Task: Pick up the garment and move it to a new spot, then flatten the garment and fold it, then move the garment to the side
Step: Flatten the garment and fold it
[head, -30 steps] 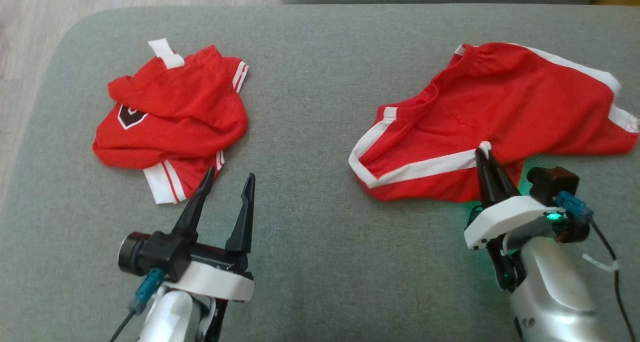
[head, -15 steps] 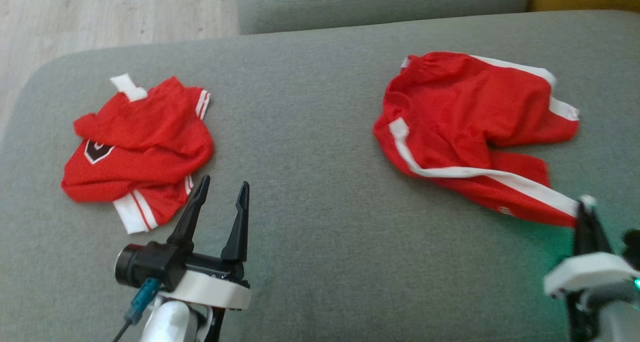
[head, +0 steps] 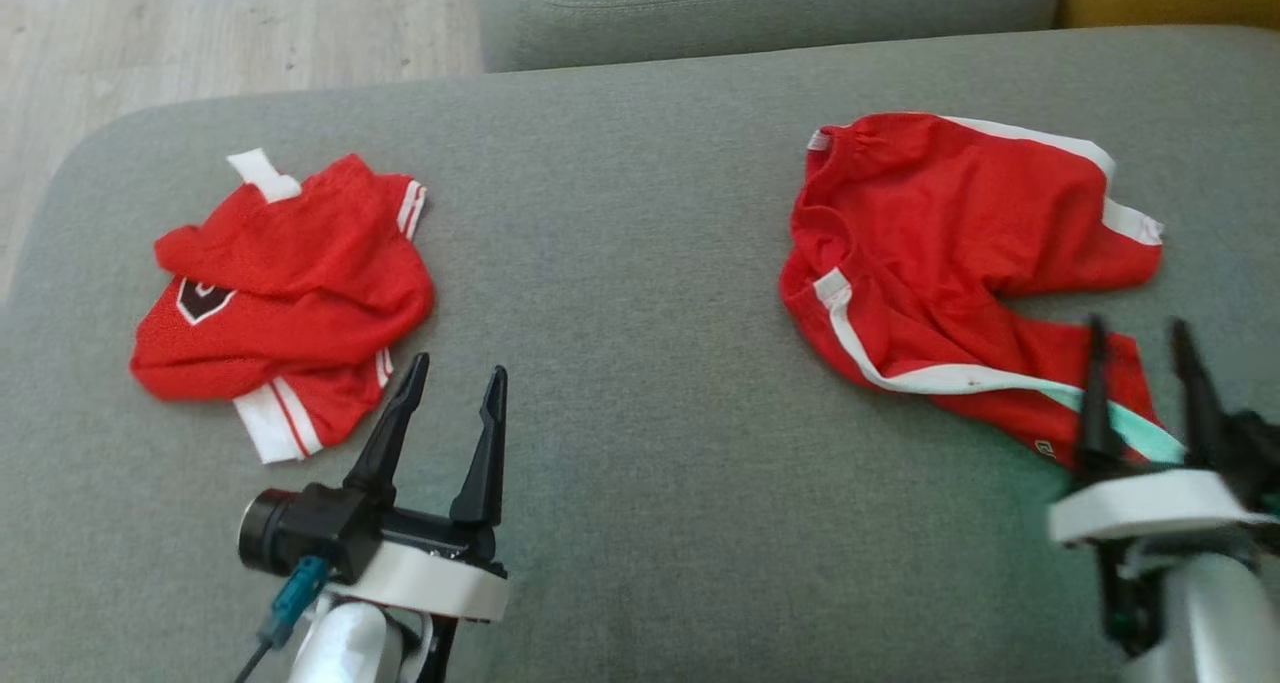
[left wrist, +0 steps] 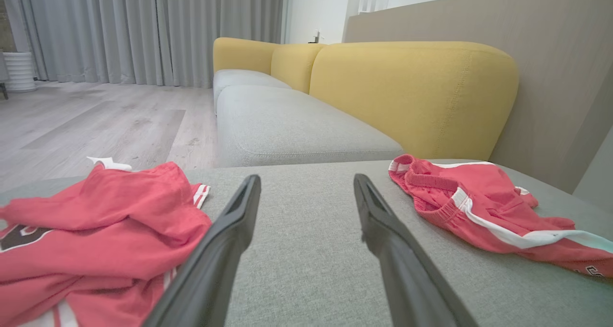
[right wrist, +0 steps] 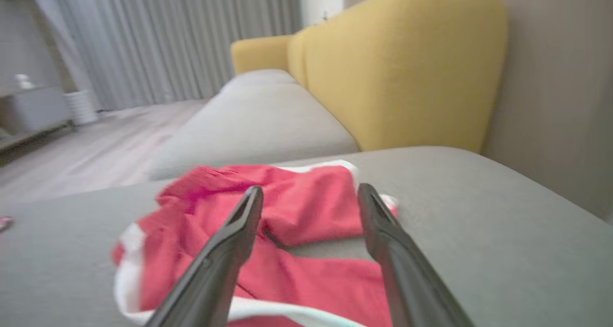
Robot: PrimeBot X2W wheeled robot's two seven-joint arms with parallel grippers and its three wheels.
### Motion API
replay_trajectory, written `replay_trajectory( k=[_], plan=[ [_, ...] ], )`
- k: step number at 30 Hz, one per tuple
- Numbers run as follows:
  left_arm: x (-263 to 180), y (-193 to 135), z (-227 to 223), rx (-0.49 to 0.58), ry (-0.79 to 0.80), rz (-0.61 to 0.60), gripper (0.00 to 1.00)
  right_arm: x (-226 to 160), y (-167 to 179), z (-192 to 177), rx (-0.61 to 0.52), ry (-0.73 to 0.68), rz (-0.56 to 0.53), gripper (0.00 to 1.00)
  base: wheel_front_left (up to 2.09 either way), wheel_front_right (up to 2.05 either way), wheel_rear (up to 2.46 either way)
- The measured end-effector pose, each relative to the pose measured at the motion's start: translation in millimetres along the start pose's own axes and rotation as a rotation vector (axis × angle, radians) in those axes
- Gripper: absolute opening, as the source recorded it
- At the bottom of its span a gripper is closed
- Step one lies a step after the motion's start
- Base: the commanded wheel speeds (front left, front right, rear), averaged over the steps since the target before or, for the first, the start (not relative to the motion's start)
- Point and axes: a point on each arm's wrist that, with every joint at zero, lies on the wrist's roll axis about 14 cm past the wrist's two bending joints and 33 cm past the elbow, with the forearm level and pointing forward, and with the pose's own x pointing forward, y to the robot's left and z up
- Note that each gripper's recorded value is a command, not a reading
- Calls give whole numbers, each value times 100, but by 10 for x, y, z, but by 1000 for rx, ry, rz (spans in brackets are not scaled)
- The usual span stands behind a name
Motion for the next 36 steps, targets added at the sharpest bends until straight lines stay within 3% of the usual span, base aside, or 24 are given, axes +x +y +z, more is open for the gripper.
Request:
replay_trajectory(
  k=[6,13,20,28,29,30,36],
  plan=[
    [-52,35,-33,0,11,14,100,51,783,39,15,-16,230,100,0,0,0],
    [-82,186,-87,0,28,57,100,177,1336,-335,-12,173,388,100,0,0,0],
    [-90,302,-146,1,47,87,100,475,1478,-685,-125,324,422,100,0,0,0],
    [-111,433,-212,-10,66,126,100,507,1591,-1072,-179,453,463,100,0,0,0],
    [-112,435,-214,-10,67,127,100,506,1621,-1080,-173,453,471,23,0,0,0],
    [-113,437,-212,-9,66,128,100,502,1660,-1068,-165,443,483,0,0,0,0],
    [-89,426,-133,0,45,121,100,378,2011,-929,-115,362,594,0,0,0,0]
  ],
)
